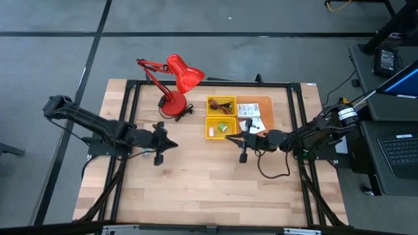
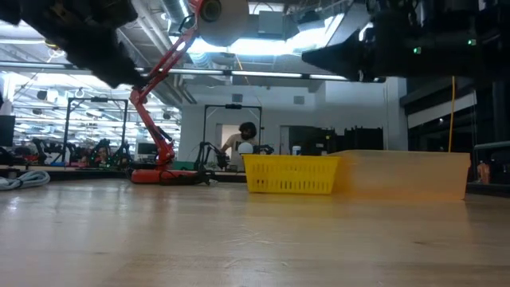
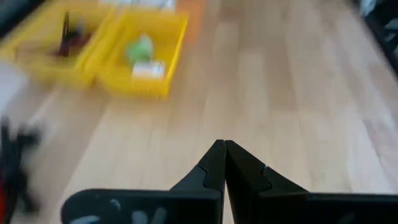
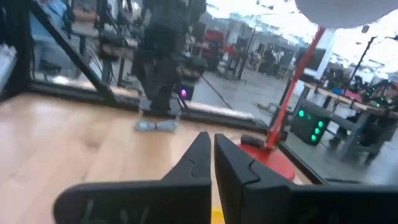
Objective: Pick and place items into bin
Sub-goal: Put the blue charger cable into the top yellow bin
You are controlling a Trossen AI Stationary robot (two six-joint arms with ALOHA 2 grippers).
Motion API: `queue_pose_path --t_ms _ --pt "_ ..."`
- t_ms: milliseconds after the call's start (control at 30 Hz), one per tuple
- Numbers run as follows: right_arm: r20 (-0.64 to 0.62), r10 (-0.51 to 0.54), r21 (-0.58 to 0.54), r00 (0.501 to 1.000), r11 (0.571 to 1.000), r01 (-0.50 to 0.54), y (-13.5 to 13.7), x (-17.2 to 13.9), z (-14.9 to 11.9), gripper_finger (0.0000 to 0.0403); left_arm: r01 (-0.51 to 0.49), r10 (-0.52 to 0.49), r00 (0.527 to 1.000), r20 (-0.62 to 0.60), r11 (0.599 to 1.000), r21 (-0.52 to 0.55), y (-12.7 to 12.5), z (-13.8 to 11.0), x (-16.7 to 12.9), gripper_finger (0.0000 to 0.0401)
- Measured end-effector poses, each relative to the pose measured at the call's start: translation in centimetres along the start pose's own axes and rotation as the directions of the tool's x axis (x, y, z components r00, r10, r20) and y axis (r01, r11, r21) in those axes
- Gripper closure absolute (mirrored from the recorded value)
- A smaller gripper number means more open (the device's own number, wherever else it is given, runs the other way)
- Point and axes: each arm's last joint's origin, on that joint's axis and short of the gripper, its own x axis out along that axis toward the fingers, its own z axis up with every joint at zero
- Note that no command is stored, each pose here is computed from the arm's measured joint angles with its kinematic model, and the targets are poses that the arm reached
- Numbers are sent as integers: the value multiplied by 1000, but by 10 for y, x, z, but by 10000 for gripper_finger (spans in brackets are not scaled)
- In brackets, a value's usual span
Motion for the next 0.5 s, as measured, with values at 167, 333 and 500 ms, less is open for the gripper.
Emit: queue_pose_path --t_ms 167,333,500 --pt "-20 -10 -7 1000 1000 10 -3 1 -3 398 -42 27 983 -179 996 -79 -7 9 -14 398" --pt "-26 -11 -10 1000 1000 11 -3 1 -4 398 -85 42 954 -296 987 -135 -14 21 -29 398" --pt "-28 -11 -13 1000 1000 10 -3 1 -4 398 -134 24 910 -414 962 -238 -25 34 -40 399"
